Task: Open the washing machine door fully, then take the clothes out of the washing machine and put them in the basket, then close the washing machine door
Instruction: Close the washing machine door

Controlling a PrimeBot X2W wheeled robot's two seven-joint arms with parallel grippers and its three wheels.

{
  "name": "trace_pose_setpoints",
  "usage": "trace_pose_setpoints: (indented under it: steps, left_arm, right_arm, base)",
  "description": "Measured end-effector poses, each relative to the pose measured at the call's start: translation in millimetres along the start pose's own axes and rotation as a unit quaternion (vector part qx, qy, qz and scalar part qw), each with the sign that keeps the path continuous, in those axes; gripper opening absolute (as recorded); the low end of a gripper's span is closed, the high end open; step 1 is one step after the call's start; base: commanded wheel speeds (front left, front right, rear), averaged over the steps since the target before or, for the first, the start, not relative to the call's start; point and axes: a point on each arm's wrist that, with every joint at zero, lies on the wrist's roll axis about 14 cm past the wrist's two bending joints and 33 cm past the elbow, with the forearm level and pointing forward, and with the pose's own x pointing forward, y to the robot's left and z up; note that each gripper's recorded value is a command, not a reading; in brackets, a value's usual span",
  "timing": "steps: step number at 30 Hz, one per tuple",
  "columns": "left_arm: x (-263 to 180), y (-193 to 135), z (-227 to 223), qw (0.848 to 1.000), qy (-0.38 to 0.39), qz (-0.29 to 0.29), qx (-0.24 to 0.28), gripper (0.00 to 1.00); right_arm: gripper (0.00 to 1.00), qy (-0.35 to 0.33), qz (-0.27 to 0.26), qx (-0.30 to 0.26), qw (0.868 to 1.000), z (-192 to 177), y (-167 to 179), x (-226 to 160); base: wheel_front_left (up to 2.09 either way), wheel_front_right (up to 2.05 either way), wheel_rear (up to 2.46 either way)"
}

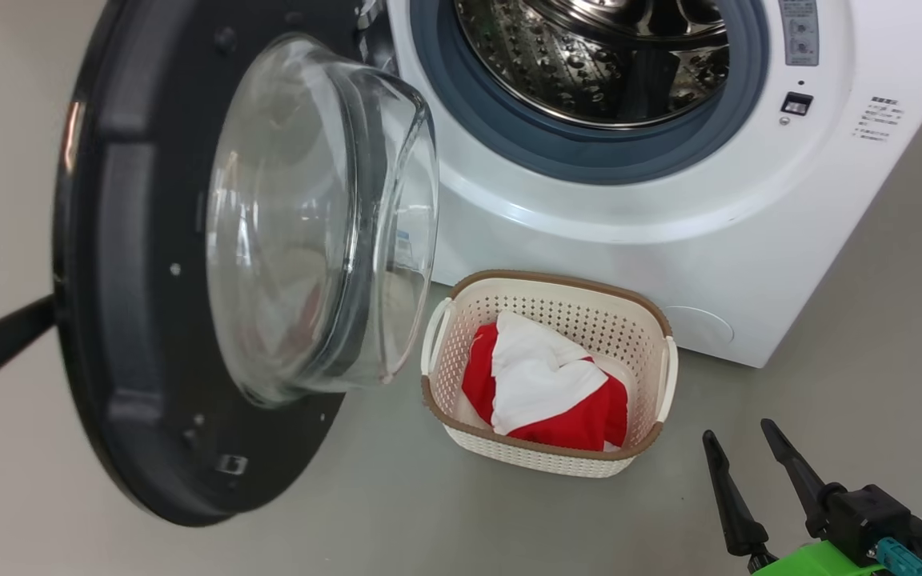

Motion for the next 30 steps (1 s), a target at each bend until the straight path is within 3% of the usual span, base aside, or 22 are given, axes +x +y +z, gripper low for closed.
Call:
trace_pose_setpoints:
  steps: [17, 25, 30]
  left_arm:
    - [55.4, -90.5, -47.3, 0.985, 0.072, -0.15, 0.046, 0.0]
    - [75.8, -121.3, -64.1, 0.975, 0.086, -0.199, 0.049, 0.0]
    - [80.5, -122.6, -62.0, 0.976, 0.078, -0.199, 0.05, 0.0]
  right_arm:
    - [1.0, -0.017, -0.058, 0.003, 0.998, 9.2, -33.6, -21.7]
    - [1.0, -0.019, -0.079, 0.005, 0.997, 10.0, -45.9, -29.4]
    - [1.0, -0.02, -0.085, 0.009, 0.996, 9.7, -49.8, -31.2]
  base:
    - [0.0, 0.0, 0.0]
    - [0.0, 0.0, 0.0]
    - [0.0, 0.0, 0.0]
